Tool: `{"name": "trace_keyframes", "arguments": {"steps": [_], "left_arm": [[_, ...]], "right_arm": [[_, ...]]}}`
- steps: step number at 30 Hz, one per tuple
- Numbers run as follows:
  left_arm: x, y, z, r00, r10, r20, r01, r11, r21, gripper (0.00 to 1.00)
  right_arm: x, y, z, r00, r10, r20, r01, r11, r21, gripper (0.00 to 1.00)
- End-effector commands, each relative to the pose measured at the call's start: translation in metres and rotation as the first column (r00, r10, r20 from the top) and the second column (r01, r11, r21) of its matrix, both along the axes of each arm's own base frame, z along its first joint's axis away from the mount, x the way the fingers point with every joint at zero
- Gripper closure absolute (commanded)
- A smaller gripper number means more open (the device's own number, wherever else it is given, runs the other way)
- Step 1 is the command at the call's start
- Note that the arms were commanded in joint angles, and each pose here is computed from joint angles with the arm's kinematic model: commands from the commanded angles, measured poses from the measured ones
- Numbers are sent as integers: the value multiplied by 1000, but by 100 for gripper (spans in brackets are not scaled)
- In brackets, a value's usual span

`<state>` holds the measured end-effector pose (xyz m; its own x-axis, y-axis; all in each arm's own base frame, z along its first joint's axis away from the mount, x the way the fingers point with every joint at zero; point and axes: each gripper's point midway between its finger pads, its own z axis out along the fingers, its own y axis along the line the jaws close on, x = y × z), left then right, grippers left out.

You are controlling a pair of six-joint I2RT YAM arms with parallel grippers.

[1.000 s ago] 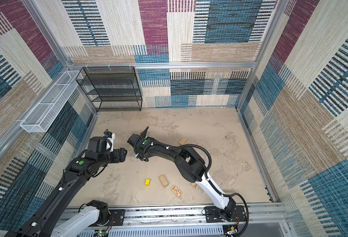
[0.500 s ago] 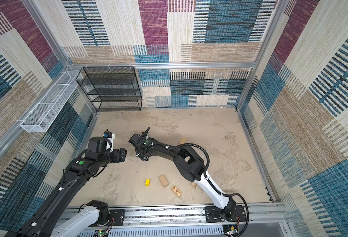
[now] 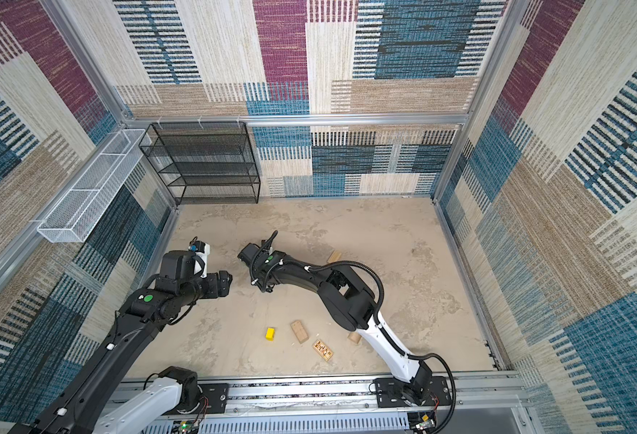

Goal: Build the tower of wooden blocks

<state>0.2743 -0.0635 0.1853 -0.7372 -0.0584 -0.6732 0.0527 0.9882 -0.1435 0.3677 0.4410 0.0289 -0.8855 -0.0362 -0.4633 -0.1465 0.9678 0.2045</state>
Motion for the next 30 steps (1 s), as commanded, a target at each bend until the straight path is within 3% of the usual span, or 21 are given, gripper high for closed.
{"name": "trace_keyframes", "arguments": {"steps": [1, 13, 17, 30], "left_arm": [[0, 2, 1, 1000, 16, 2, -16, 1000, -1, 13], [1, 1, 1, 1000, 12, 1, -12, 1000, -6, 13], [1, 1, 1, 1000, 12, -1, -12, 1000, -5, 13], [1, 1, -1, 1000, 12, -6, -12, 1000, -4, 13]], "right_arm": [[-5, -9, -9, 1000, -7, -31, 6, 999, -35, 82], [-6, -10, -8, 999, 12, -39, -14, 999, -36, 83], [-8, -10, -4, 999, 22, -42, -24, 999, -32, 76], [-8, -18, -7, 999, 12, -41, -14, 999, -38, 82]]}}
